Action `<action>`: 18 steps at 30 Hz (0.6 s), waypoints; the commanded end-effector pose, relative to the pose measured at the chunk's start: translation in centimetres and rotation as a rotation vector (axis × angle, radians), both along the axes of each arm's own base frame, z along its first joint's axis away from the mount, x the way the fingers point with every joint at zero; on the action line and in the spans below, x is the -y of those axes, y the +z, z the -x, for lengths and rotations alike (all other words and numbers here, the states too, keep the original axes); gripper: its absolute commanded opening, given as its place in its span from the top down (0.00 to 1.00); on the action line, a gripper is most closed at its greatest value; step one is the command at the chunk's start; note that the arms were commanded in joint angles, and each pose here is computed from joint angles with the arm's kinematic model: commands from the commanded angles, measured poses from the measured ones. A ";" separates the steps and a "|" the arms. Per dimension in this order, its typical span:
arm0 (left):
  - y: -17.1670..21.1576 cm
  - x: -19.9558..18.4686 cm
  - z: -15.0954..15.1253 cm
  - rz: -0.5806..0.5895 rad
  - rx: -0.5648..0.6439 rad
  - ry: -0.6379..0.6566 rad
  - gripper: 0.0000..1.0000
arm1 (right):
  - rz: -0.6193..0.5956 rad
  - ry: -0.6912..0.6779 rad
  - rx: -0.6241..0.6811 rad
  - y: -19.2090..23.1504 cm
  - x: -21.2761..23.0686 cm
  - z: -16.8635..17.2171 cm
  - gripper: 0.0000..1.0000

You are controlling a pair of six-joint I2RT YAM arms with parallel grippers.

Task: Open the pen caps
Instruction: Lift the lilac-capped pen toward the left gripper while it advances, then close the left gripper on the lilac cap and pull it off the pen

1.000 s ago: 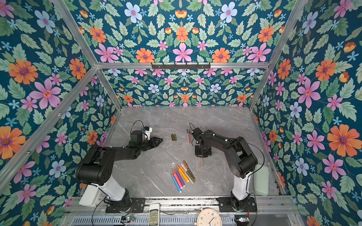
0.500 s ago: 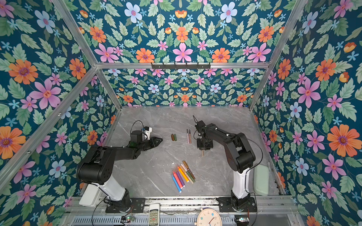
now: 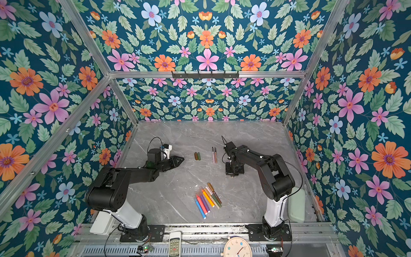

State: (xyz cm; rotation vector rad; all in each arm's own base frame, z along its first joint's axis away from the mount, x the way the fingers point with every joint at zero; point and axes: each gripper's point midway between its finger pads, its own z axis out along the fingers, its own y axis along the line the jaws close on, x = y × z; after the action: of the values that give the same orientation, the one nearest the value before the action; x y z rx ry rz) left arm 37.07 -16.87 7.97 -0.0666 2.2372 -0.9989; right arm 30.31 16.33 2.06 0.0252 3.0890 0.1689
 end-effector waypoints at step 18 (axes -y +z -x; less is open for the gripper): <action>6.4 17.6 5.1 0.312 -0.060 -0.258 0.54 | -0.492 0.176 0.126 10.8 -9.1 3.7 1.00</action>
State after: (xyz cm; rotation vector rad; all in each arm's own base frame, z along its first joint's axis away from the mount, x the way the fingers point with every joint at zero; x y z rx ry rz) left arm 31.98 -33.35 12.64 0.0735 2.2073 -1.3983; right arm 26.76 24.41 12.04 -0.2327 2.8591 0.8123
